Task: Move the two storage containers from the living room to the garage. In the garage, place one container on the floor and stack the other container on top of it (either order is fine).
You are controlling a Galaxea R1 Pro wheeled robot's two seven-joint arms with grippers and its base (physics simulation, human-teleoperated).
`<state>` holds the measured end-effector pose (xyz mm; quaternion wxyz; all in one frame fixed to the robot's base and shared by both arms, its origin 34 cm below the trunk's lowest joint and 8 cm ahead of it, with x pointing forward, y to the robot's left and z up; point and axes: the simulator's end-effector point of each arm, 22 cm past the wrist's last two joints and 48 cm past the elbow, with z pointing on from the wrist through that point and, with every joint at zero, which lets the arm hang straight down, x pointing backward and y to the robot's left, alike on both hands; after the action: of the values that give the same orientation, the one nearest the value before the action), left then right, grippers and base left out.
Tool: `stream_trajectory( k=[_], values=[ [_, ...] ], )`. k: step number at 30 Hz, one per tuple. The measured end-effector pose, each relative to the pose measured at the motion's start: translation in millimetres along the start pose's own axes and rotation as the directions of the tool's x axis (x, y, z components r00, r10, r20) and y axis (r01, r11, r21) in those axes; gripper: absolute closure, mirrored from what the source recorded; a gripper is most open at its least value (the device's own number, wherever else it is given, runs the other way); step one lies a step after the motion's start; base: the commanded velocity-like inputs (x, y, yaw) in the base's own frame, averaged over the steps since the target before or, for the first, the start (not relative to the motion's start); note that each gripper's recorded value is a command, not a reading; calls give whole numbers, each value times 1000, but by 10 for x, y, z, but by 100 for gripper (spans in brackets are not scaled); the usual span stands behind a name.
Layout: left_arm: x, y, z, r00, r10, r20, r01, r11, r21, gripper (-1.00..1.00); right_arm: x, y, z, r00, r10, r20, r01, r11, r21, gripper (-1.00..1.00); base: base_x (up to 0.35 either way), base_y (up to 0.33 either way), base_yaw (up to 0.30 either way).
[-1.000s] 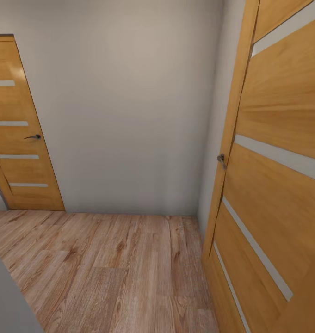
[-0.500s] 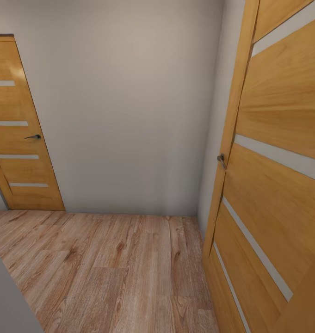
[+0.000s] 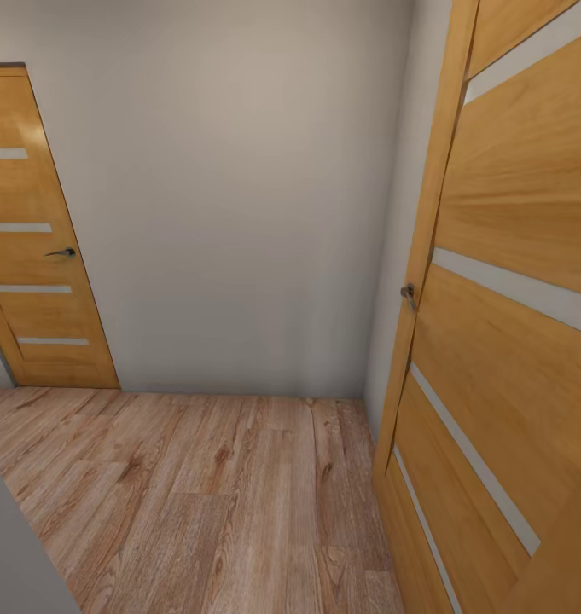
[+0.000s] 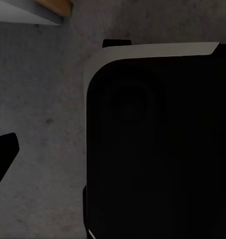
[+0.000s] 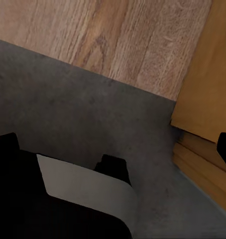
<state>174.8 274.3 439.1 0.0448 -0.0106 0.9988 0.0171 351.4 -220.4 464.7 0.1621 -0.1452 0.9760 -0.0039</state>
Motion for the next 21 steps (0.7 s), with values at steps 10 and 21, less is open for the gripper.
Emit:
stream_trajectory(
  k=[10,21],
  values=[
    [-1,3,0,1000,0,0,0,1000,0,-100,162,62,-16,1000,2,-7,-2,1000,-14,-100,0,0,0],
    [1,6,0,1000,-1,0,1,1000,-1,-100,246,99,-25,1000,2,-17,-3,999,-38,-100,0,0,0]
  ],
)
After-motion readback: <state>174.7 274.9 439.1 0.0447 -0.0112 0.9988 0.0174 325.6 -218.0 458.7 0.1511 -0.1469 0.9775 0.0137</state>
